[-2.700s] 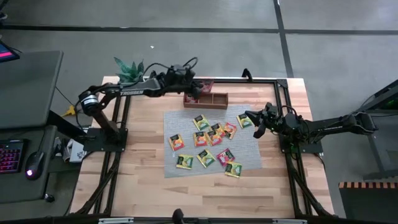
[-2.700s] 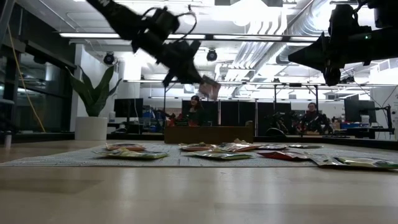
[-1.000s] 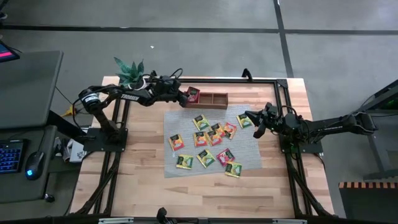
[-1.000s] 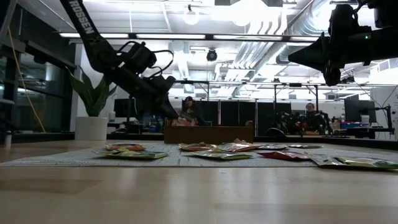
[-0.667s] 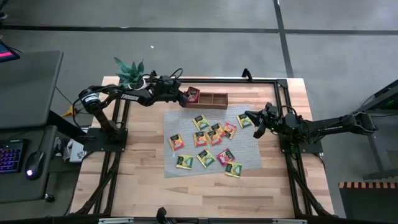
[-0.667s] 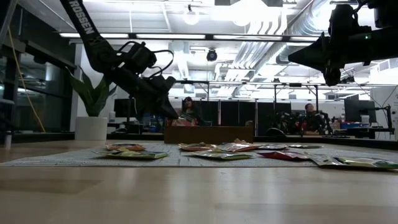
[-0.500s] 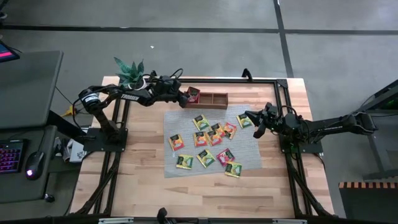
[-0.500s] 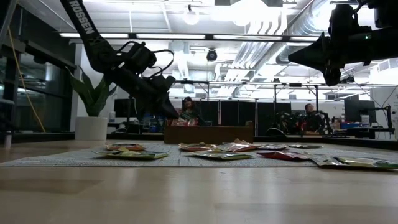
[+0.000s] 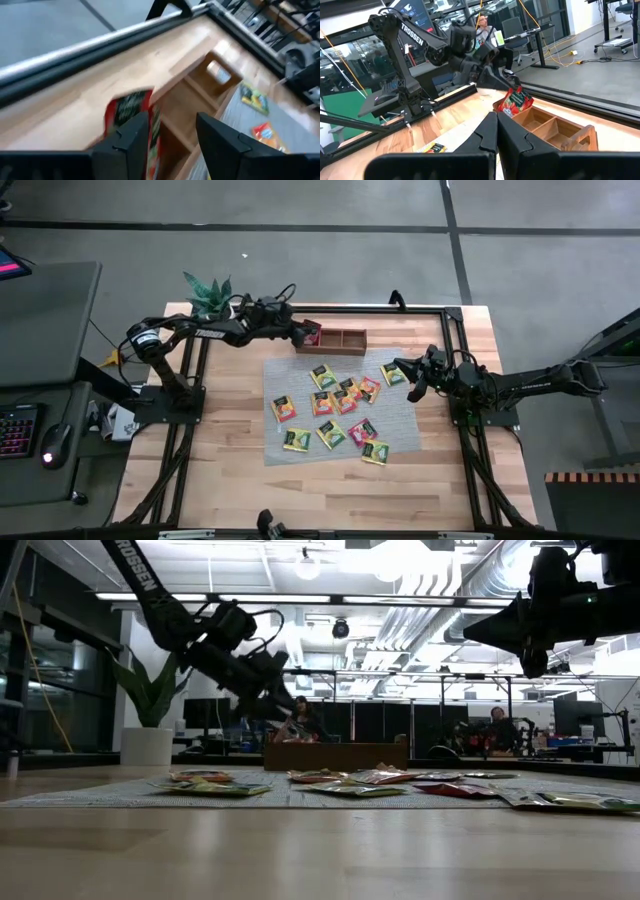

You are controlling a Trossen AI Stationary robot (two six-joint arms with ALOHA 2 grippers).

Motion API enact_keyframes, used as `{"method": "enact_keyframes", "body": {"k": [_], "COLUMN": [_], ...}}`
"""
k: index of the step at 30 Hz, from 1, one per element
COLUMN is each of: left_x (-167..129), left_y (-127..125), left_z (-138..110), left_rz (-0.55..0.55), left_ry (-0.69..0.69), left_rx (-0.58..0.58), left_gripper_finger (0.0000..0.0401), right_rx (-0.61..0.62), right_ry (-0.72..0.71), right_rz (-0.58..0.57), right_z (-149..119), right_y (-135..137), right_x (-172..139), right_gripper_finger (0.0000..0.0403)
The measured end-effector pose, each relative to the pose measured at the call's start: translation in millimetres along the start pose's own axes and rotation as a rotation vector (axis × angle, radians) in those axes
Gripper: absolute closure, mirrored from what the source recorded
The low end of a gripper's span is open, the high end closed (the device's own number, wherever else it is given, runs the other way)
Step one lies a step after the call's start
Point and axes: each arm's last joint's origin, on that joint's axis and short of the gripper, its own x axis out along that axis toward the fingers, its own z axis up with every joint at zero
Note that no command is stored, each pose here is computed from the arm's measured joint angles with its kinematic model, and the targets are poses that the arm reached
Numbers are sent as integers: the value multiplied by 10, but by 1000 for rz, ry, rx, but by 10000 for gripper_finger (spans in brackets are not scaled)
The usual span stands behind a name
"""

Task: Pick & Place Tea
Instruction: Put the red tea bag into the left section of the wooden organizer

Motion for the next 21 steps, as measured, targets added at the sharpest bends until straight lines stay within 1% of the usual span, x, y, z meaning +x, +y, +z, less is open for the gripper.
{"method": "enact_keyframes", "body": {"k": [5, 8, 12, 15, 17, 21], "left_x": [-54, -120, -235, -334, -388, -515], "left_y": [-130, -202, -307, -369, -442, -593], "left_z": [258, 380, 573, 670, 726, 759], "left_rz": [-66, -83, -98, -104, -132, -163], "left_ry": [-20, 4, -16, -29, -39, -36], "left_rx": [7, 0, 16, 18, 17, 16], "left_gripper_finger": [227, 227, 226, 226, 226, 226], "right_rx": [0, 0, 0, 0, 0, 0], "right_ry": [0, 0, 0, 0, 0, 0], "right_rz": [1, 0, 0, 0, 0, 1], "right_z": [0, 0, 1, 0, 0, 0], "right_y": [1, 0, 1, 0, 0, 0], "right_x": [0, 0, 0, 0, 0, 0], "right_gripper_finger": [402, 402, 402, 402, 402, 402]}}
